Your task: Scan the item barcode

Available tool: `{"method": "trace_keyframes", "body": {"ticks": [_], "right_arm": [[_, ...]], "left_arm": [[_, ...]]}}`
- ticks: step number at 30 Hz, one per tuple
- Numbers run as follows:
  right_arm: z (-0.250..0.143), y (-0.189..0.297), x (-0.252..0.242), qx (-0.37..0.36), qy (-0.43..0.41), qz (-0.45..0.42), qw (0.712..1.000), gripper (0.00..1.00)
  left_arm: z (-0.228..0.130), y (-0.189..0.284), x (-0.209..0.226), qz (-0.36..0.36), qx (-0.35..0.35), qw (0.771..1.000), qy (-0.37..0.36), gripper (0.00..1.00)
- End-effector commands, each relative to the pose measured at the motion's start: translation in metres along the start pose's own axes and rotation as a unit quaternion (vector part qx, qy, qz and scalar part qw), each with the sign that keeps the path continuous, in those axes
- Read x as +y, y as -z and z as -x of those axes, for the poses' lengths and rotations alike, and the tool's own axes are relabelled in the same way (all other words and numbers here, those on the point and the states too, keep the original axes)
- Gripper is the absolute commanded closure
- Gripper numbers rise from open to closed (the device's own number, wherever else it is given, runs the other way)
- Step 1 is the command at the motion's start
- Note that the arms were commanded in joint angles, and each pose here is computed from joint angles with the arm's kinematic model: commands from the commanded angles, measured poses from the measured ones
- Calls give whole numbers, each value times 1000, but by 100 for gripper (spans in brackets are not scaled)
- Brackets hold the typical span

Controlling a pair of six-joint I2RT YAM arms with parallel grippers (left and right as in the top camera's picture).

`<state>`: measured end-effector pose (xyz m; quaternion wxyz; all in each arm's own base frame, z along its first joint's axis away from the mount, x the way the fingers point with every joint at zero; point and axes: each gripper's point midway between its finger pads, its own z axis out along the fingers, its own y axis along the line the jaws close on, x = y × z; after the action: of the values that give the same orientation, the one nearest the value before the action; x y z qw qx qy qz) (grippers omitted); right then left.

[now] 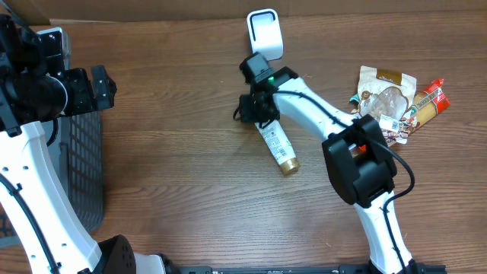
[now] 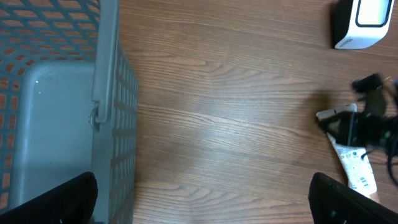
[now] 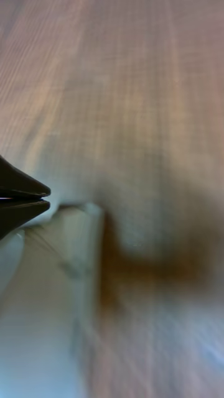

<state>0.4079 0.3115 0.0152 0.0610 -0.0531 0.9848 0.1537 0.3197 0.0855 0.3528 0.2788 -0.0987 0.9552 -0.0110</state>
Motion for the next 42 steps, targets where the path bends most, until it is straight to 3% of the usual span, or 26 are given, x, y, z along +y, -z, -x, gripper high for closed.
{"method": "trace_keyframes", "body": {"ticks": [1,6,14,22,32,42], "right_arm": [[-27,-11,13,44,61,8,997,96],[-26,10,15,56,66,2,996,93],[30,87,17,-20,48,26,998,93],[67,98,-60,-76,-34,-72,994,96],[36,40,-78,-24,-28,-75,996,96],[-16,27,14,63,120,103,985,96]], "left_arm": [[1,2,1,1,-4,1000,-10,0],[1,2,1,1,-4,1000,-10,0],[1,2,1,1,-4,1000,-10,0],[1,2,1,1,-4,1000,-10,1],[1,2,1,1,-4,1000,-10,0],[1,2,1,1,-4,1000,-10,0]]}}
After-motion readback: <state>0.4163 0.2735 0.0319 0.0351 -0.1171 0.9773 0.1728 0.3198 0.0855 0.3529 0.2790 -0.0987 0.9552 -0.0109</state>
